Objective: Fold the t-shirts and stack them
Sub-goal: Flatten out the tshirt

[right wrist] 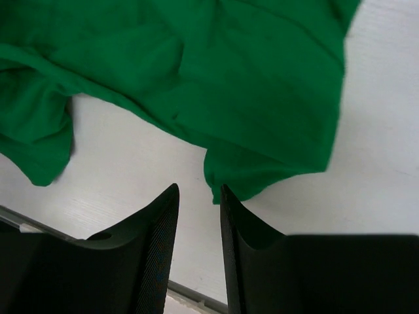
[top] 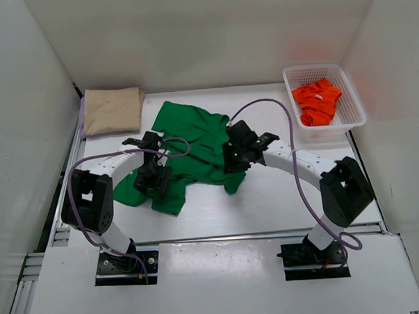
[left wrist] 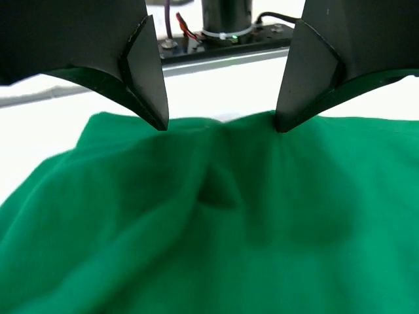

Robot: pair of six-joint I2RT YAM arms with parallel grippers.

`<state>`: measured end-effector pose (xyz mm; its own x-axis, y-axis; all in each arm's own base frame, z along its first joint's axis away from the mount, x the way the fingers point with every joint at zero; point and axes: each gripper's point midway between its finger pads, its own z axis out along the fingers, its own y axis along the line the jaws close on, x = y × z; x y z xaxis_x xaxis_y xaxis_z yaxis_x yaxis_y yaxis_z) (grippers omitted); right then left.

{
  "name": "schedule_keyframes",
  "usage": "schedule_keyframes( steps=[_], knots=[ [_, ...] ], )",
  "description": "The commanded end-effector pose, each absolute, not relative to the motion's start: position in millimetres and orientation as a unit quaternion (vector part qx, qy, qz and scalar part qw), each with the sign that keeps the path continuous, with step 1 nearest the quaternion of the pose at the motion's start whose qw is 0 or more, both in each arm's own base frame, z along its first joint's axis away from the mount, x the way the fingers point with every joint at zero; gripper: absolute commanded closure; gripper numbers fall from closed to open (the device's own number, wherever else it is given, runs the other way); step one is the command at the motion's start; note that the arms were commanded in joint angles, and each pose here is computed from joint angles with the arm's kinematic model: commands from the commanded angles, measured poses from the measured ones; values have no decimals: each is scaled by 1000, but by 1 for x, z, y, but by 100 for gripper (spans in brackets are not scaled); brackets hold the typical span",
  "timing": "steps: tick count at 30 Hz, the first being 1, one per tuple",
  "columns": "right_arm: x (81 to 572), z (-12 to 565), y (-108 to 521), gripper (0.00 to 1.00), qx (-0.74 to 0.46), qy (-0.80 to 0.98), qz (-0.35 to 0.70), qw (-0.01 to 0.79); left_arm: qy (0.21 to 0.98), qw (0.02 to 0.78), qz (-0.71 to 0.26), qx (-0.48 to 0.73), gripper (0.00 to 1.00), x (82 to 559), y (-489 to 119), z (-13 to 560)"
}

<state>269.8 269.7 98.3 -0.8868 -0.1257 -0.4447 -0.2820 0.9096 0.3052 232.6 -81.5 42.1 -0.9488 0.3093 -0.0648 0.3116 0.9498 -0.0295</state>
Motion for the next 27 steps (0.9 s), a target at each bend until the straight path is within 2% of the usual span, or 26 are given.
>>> schedule_keyframes(
  steps=[1,4,10,19,21,22,24,27],
  knots=[
    [266,89,284,64,-132,956,175,195,984,25,-72,160,24,213,-95,50],
    [272,80,294,62,-136,958,171,187,983,14,-90,160,24,203,-99,40],
    [276,51,302,46,-136,968,147,152,985,1,-81,154,20,209,-96,18],
    [281,14,312,46,-152,976,97,125,987,0,-91,136,19,228,-96,9],
    [281,14,312,46,-146,976,98,125,987,-2,-96,131,24,231,-97,8],
    [283,17,315,46,-146,976,101,128,986,-6,-102,131,34,233,-99,7],
    [283,17,315,46,-146,976,101,128,986,-6,-106,126,41,236,-99,7],
    [285,34,318,46,-151,971,101,156,986,-6,-106,126,61,236,-99,7]
  ],
)
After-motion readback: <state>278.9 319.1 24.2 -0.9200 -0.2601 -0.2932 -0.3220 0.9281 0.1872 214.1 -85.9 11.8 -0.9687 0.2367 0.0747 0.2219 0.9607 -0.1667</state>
